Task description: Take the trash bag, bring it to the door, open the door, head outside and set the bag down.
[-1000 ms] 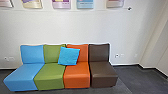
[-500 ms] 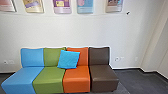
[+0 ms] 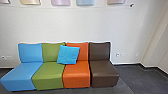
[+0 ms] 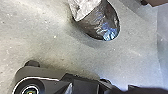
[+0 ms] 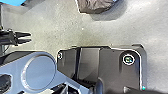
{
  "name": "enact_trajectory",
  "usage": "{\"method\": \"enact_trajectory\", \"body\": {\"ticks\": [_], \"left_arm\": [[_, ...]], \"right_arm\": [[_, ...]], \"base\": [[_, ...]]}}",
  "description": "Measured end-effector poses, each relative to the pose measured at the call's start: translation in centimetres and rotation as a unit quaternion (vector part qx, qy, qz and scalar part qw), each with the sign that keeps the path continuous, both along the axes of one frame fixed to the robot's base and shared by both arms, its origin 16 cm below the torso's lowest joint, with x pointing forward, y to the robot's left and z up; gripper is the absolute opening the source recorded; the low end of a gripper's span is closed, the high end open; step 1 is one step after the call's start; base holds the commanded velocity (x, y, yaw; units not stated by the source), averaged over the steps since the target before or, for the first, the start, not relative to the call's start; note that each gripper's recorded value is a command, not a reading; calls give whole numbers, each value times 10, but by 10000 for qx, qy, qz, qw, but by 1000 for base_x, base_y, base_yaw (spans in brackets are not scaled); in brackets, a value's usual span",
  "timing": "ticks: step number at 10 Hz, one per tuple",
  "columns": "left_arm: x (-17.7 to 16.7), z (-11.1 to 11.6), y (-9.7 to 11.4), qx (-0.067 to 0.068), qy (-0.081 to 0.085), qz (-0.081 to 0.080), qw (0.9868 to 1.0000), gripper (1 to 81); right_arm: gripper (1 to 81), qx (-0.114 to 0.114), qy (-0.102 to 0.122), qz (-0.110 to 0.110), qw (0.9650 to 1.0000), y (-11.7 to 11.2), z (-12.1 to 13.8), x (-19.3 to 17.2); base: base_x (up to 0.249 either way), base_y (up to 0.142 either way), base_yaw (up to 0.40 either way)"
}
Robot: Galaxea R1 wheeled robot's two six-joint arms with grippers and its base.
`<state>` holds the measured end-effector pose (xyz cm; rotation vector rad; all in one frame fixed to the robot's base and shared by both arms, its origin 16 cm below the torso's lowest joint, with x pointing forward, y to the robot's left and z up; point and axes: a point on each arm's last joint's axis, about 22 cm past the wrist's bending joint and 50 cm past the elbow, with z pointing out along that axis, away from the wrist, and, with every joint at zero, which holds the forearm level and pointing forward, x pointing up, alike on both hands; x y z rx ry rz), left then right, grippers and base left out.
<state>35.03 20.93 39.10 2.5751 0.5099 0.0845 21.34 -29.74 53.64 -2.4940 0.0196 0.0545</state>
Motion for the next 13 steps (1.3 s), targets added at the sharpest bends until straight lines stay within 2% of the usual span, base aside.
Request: {"method": "enact_trajectory", "body": {"ticks": [3,5,7,13], "left_arm": [[15,-35,2,102,195,-10,9998,811],[15,-53,-1,151,347,-48,9993,811],[36,-62,-8,124,248,-74,9996,811],[80,-89,-7,130,-122,-78,9998,811]], "right_arm": [[811,28,235,-13,9997,-6,-11,2],[811,107,192,-22,9998,-3,-13,15],[811,79,119,-18,9999,-9,-21,24],[811,98,-227,22,9997,-7,-59,52]], "base": [[0,0,0],[0,0,0],[0,0,0],[0,0,0]]}}
